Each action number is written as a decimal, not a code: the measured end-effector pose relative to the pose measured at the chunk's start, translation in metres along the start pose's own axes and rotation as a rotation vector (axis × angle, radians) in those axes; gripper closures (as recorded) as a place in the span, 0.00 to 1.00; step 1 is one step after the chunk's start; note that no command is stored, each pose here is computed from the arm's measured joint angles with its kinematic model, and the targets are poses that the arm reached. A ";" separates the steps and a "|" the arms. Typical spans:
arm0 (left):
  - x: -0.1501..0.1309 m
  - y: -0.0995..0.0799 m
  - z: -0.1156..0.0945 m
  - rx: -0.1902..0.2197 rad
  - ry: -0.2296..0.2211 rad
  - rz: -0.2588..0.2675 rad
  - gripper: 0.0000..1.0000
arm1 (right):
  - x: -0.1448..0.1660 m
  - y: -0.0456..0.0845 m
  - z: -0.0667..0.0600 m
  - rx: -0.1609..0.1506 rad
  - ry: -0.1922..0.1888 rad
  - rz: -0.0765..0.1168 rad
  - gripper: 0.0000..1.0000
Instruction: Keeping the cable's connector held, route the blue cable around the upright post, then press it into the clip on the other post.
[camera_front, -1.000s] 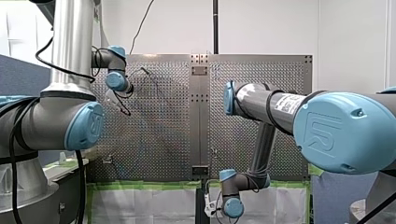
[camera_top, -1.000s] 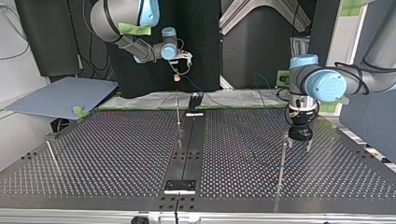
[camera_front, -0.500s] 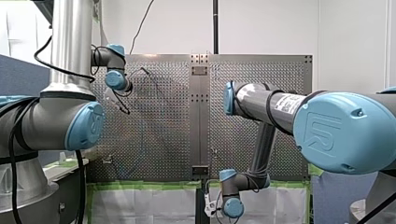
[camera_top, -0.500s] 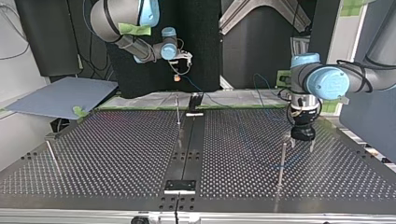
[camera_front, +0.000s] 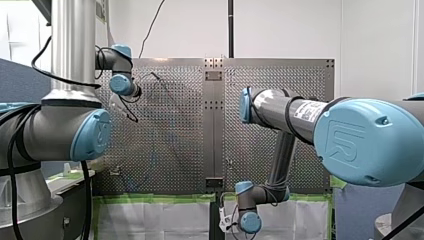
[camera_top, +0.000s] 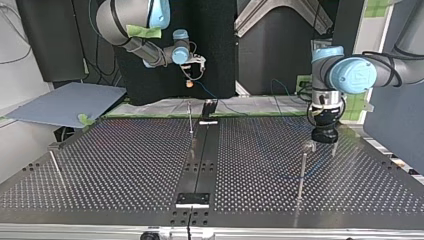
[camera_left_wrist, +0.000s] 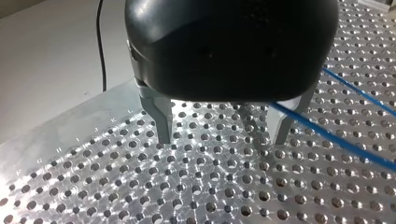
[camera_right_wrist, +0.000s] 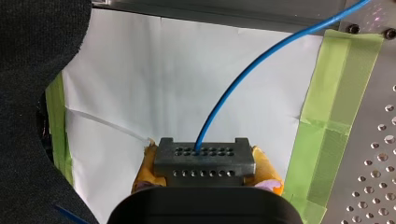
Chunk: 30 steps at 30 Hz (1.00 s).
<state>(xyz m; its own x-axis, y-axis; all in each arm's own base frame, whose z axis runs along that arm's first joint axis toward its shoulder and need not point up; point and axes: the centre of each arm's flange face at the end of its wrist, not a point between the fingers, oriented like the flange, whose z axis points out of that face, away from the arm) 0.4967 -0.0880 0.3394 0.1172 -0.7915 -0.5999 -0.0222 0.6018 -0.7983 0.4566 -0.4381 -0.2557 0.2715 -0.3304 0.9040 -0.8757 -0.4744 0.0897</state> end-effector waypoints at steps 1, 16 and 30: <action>0.000 0.000 -0.001 0.000 0.000 0.000 0.01 | 0.000 0.000 0.000 0.000 0.000 0.000 1.00; -0.003 -0.016 -0.018 0.038 0.022 0.004 0.01 | 0.000 0.001 0.000 0.002 0.000 0.001 1.00; -0.011 -0.037 -0.041 0.074 0.058 0.045 0.01 | 0.000 0.001 0.001 0.002 0.000 0.001 1.00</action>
<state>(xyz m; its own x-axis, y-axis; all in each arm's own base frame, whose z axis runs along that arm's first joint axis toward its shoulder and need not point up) 0.4558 -0.1056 0.3738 0.0597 -0.7673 -0.6385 0.0474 0.6411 -0.7660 0.4558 -0.4391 -0.2558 0.2705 -0.3311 0.9040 -0.8752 -0.4757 0.0877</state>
